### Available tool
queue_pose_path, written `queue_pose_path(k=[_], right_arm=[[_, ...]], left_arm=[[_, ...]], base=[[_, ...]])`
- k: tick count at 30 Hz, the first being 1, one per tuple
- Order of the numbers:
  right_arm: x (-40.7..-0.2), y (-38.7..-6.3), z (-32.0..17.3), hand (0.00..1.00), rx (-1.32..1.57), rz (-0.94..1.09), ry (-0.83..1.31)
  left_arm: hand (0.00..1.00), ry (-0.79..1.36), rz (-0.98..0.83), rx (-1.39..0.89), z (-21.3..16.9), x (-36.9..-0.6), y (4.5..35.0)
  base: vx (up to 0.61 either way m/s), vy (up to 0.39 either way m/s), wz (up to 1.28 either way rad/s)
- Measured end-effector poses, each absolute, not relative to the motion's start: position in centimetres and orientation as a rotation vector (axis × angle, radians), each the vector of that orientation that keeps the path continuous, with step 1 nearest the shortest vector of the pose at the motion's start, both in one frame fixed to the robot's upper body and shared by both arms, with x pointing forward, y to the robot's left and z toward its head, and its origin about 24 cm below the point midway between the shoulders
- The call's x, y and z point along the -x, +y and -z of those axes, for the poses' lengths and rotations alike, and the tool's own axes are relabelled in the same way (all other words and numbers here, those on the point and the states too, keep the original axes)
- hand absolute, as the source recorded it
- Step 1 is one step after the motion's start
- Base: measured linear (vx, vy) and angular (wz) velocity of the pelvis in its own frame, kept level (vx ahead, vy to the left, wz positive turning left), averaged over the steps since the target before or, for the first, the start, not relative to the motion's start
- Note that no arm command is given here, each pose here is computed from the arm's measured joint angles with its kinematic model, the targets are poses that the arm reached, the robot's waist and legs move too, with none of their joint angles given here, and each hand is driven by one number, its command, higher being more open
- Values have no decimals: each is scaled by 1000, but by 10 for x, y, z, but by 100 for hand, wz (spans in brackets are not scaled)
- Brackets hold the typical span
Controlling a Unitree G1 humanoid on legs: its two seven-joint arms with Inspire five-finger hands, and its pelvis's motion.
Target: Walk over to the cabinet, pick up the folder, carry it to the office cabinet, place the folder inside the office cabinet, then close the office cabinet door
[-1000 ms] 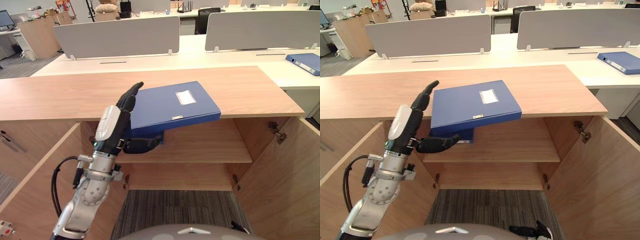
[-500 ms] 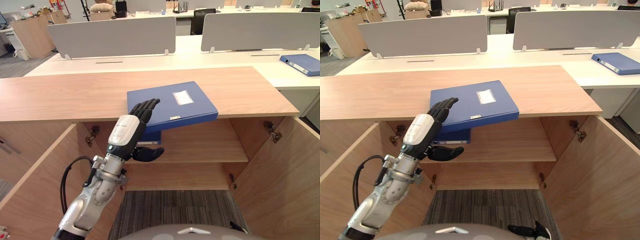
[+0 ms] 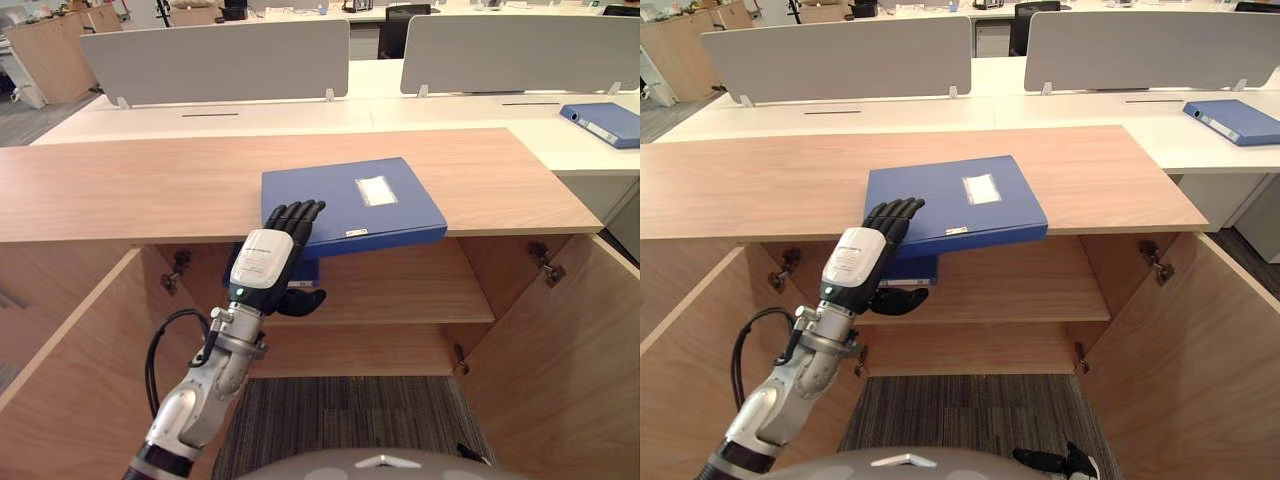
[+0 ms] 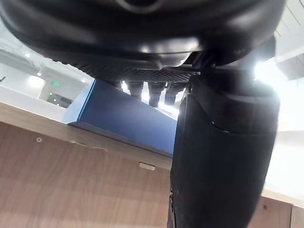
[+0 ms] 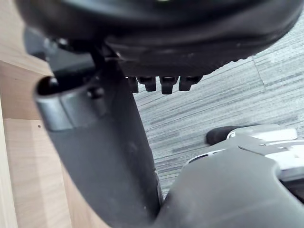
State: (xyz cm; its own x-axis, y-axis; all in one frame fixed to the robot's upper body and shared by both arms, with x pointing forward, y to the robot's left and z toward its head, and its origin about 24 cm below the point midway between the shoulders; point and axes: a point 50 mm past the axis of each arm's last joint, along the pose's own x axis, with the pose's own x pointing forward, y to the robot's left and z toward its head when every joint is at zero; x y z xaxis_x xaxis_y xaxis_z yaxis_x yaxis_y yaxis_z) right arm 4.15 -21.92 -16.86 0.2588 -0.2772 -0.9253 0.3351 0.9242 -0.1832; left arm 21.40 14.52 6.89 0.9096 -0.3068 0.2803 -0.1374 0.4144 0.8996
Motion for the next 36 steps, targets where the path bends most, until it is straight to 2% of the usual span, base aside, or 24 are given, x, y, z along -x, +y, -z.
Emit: queue_pose_path(k=[15, 20, 26, 36], right_arm=[[-46, -219, 168, 100, -88, 438, 1225], [-65, -217, 161, 100, -104, 428, 1130], [-126, -201, 122, 100, -182, 391, 766], [-169, -181, 41, 100, -367, 377, 290]], left_arm=[[0, -595, -62, -1141, -99, -235, 142], [0, -587, -100, -1093, -103, -229, 142], [0, -646, -181, -736, -132, -211, 136], [0, -662, -83, -169, -151, -186, 118]], base=[[0, 0, 0], [-7, 7, -10], [-24, 18, -15], [-38, 21, -11]])
